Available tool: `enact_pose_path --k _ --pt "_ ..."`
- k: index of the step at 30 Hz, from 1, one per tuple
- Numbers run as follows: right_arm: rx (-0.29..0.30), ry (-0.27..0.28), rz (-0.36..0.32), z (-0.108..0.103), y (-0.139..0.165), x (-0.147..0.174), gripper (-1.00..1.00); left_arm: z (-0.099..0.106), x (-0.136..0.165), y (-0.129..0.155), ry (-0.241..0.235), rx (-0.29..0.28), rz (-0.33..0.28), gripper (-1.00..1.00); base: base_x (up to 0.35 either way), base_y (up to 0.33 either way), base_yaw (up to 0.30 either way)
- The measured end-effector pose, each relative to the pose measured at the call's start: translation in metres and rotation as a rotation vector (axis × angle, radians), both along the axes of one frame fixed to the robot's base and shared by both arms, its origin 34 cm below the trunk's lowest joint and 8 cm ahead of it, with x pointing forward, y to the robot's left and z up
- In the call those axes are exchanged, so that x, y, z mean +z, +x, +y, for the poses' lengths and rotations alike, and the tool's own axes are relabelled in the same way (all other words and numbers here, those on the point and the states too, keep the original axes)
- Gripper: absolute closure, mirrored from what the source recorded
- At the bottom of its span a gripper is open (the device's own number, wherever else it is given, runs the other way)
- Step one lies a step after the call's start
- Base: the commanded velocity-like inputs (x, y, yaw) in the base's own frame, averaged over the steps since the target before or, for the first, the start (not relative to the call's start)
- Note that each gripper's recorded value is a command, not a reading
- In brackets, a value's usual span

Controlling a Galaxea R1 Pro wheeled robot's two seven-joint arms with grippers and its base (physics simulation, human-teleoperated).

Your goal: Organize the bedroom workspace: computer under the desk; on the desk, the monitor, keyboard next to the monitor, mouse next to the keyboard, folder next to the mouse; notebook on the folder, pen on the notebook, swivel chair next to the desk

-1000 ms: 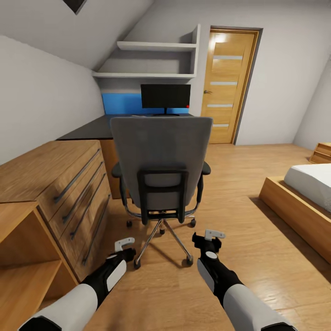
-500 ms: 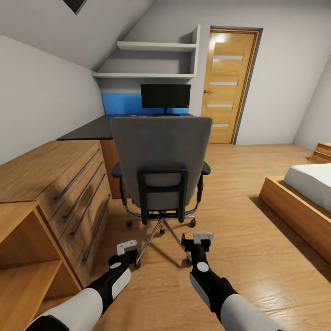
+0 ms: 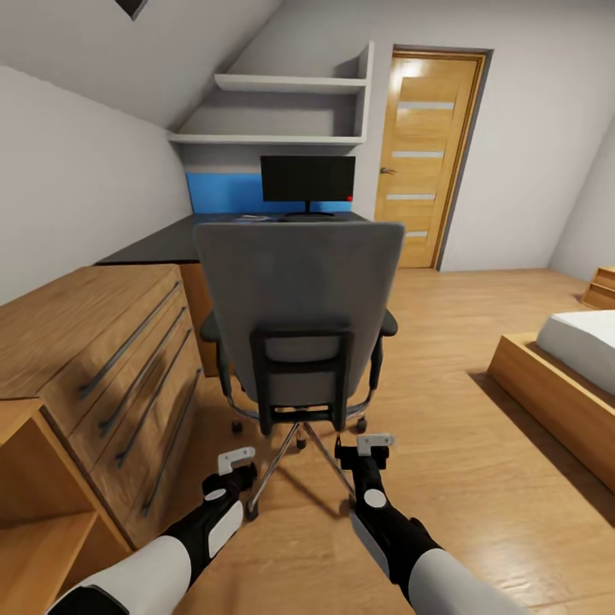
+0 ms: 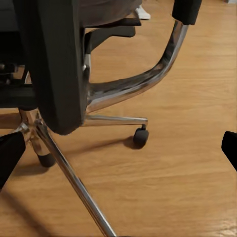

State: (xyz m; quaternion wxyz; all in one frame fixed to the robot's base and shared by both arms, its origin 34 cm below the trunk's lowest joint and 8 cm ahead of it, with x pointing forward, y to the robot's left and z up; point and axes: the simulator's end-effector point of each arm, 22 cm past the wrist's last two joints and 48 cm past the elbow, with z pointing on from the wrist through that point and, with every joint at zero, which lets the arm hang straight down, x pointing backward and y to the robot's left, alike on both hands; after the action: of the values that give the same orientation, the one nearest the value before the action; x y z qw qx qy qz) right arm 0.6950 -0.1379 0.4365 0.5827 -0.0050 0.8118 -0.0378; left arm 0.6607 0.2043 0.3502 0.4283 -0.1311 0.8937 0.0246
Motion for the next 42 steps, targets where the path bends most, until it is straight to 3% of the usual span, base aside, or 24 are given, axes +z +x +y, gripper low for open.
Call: enact_pose_path --k 16,42 --pt "0.001 0.0 0.001 -0.0001 -0.0001 -0.0006 -1.0 0.0022 -0.0026 -0.0025 0.001 0.009 0.006 -1.0 0.321 -0.005 0.0" --pt "0.001 -0.002 0.001 -0.0006 -0.0003 -0.0008 -1.0 0.0018 -0.0026 -0.0024 0.002 0.003 0.008 -1.0 0.321 -0.098 -0.004"
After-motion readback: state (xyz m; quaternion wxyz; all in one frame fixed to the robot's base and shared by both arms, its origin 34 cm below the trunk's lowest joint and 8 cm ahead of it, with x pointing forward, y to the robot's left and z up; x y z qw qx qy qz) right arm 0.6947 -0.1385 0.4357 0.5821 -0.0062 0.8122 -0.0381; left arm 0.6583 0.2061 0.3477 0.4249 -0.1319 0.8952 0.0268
